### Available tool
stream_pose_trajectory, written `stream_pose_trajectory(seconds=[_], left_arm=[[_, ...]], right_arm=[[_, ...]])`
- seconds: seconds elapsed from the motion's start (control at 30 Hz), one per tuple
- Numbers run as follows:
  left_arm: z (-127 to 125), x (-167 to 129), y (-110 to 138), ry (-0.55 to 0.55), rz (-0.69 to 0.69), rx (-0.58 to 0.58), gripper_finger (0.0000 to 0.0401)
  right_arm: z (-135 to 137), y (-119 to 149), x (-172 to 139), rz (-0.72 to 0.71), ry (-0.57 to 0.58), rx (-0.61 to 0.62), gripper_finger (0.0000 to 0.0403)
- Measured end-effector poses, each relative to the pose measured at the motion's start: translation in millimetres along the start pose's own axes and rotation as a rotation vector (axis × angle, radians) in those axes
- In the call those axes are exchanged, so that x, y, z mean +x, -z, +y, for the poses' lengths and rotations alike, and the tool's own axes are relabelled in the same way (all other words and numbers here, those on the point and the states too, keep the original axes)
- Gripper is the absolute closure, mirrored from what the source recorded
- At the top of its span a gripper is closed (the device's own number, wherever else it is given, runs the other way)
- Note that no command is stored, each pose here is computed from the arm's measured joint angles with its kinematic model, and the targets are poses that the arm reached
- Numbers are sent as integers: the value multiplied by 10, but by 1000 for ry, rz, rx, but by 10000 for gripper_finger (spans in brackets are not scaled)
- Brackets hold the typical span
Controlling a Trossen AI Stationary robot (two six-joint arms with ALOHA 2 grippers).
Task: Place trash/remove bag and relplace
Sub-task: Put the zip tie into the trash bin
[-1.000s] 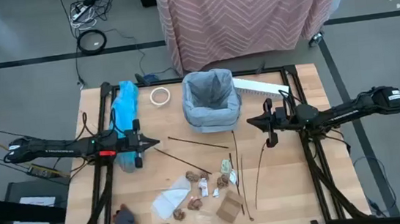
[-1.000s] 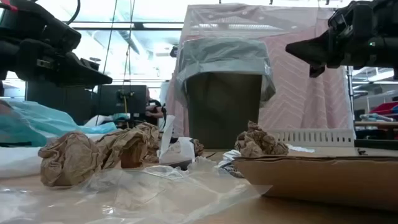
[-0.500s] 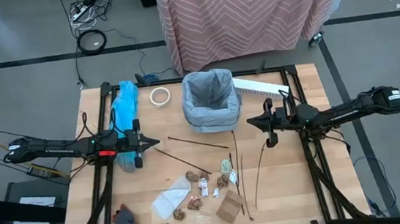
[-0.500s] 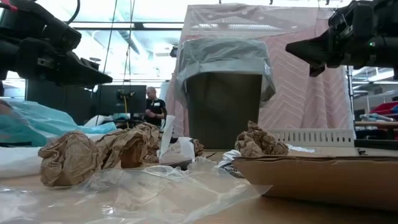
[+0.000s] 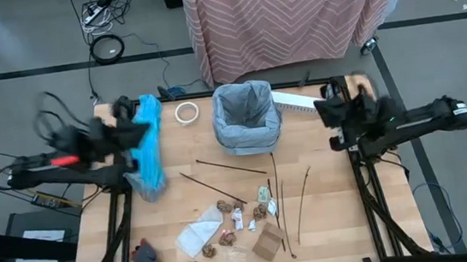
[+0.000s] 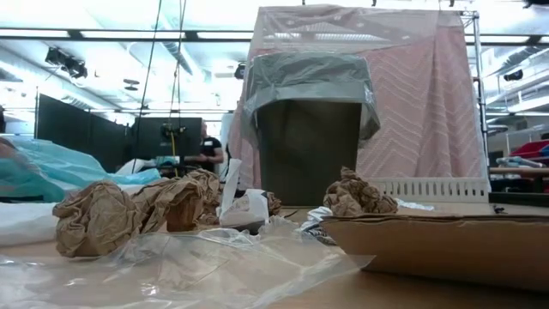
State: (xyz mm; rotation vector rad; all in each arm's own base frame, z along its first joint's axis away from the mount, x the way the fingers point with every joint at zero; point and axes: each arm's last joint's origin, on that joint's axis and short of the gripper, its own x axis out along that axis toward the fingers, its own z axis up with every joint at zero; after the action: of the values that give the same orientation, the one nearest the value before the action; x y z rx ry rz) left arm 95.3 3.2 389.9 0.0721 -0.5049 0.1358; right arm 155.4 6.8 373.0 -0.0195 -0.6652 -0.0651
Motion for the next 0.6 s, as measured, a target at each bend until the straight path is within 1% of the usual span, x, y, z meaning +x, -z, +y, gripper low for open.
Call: stream_pose_trajectory(seconds=[0.07,0.13,0.2,0.27,0.3,0.33,0.43,0.5,0.57,0.6], left_arm=[[25,79,-309,-10,-50,-35,386],[37,146,-546,4,-63,-43,386],[31,222,-701,51,-60,-37,386],[19,298,-736,75,8,-92,386],[15,321,-722,78,65,-135,386],[6,339,-659,77,155,-172,386],[-19,342,-425,53,423,-269,386],[-42,308,-233,28,604,-321,386],[-65,264,-66,7,739,-353,386],[-80,243,13,3,793,-358,386]], right_arm=[[36,-184,242,209,12,-22,403],[91,-273,431,443,12,-2,403],[184,-294,587,631,-23,37,403],[311,-179,632,868,-54,93,403],[374,-96,627,988,-57,124,403],[444,-1,607,1092,-64,151,403],[641,252,466,1342,-29,203,403],[759,419,305,1505,14,213,403],[868,617,92,1684,63,194,402],[928,698,3,1745,64,198,401]])
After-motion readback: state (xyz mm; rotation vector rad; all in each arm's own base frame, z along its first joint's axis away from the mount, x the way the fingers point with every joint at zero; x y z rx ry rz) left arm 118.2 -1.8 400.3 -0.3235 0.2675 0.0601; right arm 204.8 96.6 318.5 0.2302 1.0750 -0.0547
